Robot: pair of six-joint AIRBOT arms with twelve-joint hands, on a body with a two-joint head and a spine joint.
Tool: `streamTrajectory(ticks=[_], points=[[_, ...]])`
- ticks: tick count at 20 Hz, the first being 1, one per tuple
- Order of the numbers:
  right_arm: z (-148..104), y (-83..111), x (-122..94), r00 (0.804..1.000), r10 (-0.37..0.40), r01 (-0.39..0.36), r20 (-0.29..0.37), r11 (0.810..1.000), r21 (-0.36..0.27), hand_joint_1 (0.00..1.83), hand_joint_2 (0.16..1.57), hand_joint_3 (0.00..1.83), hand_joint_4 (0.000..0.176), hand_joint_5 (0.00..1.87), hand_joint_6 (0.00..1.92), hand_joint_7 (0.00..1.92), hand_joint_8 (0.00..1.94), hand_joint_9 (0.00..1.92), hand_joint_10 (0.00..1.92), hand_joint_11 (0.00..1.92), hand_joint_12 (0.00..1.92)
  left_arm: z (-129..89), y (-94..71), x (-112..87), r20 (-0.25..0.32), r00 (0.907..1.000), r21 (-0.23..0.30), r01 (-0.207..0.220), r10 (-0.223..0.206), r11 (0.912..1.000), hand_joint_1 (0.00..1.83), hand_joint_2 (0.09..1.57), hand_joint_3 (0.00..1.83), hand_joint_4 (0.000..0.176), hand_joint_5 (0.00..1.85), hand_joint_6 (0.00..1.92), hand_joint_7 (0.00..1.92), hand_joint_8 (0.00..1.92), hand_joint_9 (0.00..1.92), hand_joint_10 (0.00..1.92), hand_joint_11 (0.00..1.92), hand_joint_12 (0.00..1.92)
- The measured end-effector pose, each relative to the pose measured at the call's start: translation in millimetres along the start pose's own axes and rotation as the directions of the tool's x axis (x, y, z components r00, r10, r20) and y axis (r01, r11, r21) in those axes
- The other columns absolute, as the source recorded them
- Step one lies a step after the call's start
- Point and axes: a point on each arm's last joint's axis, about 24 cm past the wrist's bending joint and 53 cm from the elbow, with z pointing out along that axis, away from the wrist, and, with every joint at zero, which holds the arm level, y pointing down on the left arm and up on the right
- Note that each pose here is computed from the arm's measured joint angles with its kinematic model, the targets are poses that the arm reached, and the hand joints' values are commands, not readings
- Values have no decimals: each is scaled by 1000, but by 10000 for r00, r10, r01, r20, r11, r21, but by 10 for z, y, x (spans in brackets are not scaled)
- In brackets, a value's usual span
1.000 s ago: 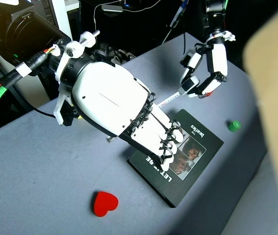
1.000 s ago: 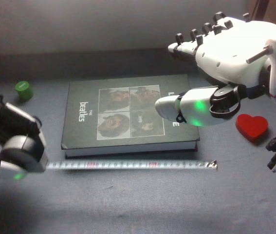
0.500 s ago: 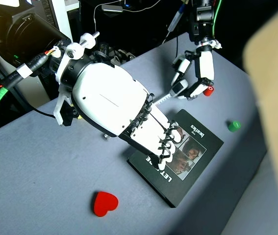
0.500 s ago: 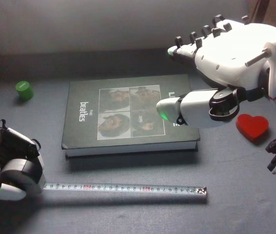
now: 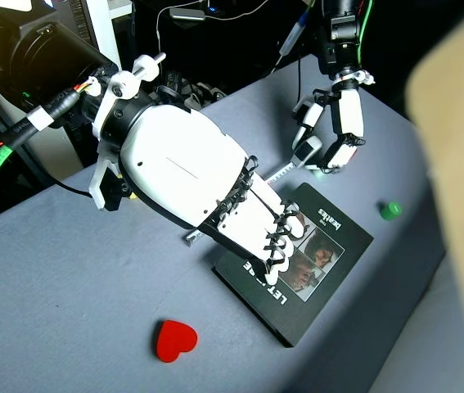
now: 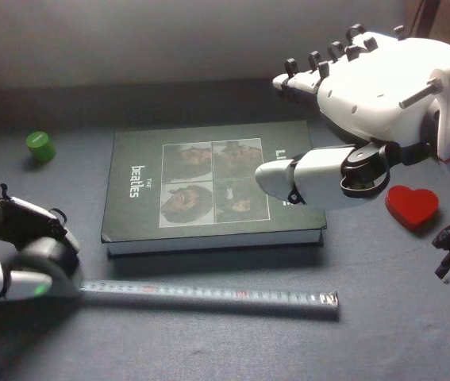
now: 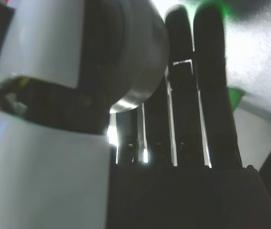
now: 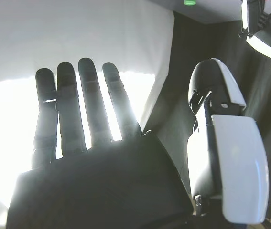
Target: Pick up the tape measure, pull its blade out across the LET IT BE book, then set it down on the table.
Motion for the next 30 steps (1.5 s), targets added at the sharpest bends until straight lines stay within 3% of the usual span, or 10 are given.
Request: streamTrajectory(ticks=[9,15,18,20,22,23,24,25,28,30], points=[[0,-2,0,10000,3,-3,1,10000,8,29,1155,3,0,171,1,263,2,278,5,0,797,23,-236,-408,741,9958,52,-547,542,9985,406,1095,0,0,237,0,191,0,197,0,0,634],[0,0,1,10000,3,-3,-2,10000,1,24,1174,6,0,229,14,300,8,303,8,0,815,224,-982,-766,1565,9715,597,-1890,1778,9802,398,1092,0,0,301,9,245,6,263,7,0,746],[-2,3,-2,10000,-6,6,12,10000,-6,358,1127,2,0,783,49,992,87,927,132,498,1058,331,-1304,-827,1937,9592,817,-2248,2058,9710,580,1168,2,0,731,159,616,199,571,399,309,1241],[-22,3,7,10000,26,-26,23,10000,78,563,1076,0,0,1102,117,1191,328,1026,663,791,1301,419,-1614,-826,2573,9217,645,-3160,2902,9466,659,1194,1,0,398,1397,315,1242,359,1259,405,1494],[-23,8,10,10000,59,-59,23,10000,79,563,1076,0,0,1102,117,1191,328,1026,663,791,1301,450,-1771,-819,2870,8873,256,-3838,3609,9231,659,1194,1,0,398,1397,315,1242,359,1259,405,1494],[-23,1,0,10000,53,-54,64,9999,109,718,1071,0,0,956,912,1028,1044,1037,1439,982,1789,475,-1945,-815,2971,8470,-98,-4589,4408,8885,805,1176,0,0,456,1816,344,1711,496,1754,611,1716],[-23,-10,-6,9999,67,-68,95,9999,157,718,1071,0,0,956,912,1028,1044,1037,1439,982,1789,487,-2063,-818,2977,8112,-410,-5159,5034,8557,805,1176,0,0,456,1816,344,1711,496,1754,611,1716],[-22,-16,-9,9999,92,-94,112,9998,196,845,1092,3,0,959,1719,1048,1762,1226,1825,1352,1895,493,-2115,-810,2966,7956,-577,-5371,5282,8415,967,1149,0,0,772,1900,717,1879,806,1888,794,1880],[-25,-45,-5,9997,182,-189,172,9990,398,930,1131,6,0,942,1921,1201,1941,1433,1921,1673,1921,519,-2253,-556,2945,7727,-872,-5641,5622,8211,1048,1130,1,0,1025,1921,1062,1921,1088,1921,1034,1921],[-26,-60,7,9994,301,-309,175,9984,468,963,1171,10,0,1129,1921,1351,1941,1553,1921,1792,1921,475,-2237,-354,2882,7922,-1381,-5215,5379,8420,1003,1147,5,0,1142,1921,1179,1921,1147,1921,1092,1921]])
